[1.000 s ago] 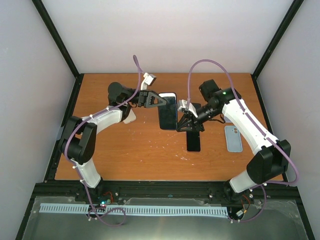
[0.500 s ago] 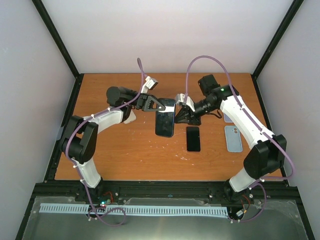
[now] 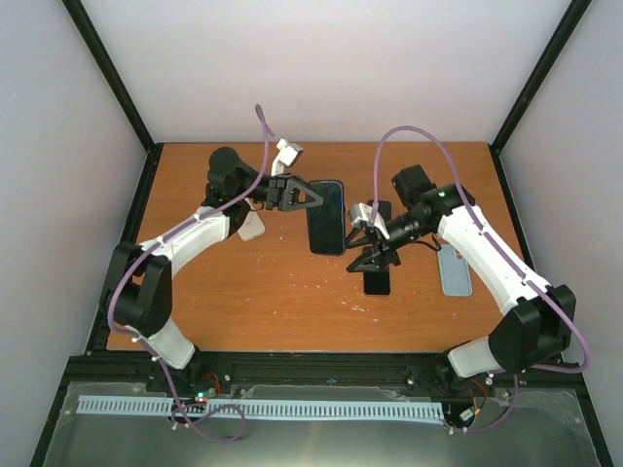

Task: Take the phone out of the phone case
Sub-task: Remove the phone case from the phone.

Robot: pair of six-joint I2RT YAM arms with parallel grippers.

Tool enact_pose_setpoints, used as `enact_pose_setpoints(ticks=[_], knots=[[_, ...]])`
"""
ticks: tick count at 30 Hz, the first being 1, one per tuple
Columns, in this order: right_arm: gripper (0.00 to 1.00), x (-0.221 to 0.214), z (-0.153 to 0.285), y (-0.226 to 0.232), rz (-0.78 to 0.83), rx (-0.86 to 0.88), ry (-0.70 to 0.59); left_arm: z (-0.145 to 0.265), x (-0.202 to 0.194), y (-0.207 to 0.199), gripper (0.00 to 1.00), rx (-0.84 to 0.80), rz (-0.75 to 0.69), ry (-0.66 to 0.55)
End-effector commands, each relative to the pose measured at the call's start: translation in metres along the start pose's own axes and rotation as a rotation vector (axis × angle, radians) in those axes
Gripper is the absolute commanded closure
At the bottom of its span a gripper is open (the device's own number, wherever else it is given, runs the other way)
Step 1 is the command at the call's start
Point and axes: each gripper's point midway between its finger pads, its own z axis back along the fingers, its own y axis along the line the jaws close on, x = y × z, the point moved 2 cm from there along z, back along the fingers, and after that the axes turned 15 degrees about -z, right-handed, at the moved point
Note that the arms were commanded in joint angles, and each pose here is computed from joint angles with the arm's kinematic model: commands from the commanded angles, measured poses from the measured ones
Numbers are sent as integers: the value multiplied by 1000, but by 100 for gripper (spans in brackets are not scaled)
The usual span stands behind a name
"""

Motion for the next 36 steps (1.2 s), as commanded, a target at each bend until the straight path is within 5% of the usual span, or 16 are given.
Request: enact_pose_setpoints(ticks=[1,6,14,19,25,36], knots=[[38,7,-3,14,-24,70,-60,2,31,-4,100,132,-167,-66],[49,16,-5,4,-63,48,-74,2,26,-2,100,127,-159,-58],[46,23,-3,1,-84,31,-75,2,22,-11,100,88,-182,-32],[61,25,0,0,-60,9,-55,1,17,-13,100,52,-171,-8],[75,19,-5,3,13,-1,10,1,12,-17,100,-1,-157,25],[80,12,-43,4,199,-70,153,1,-1,-35,100,-72,-134,72]])
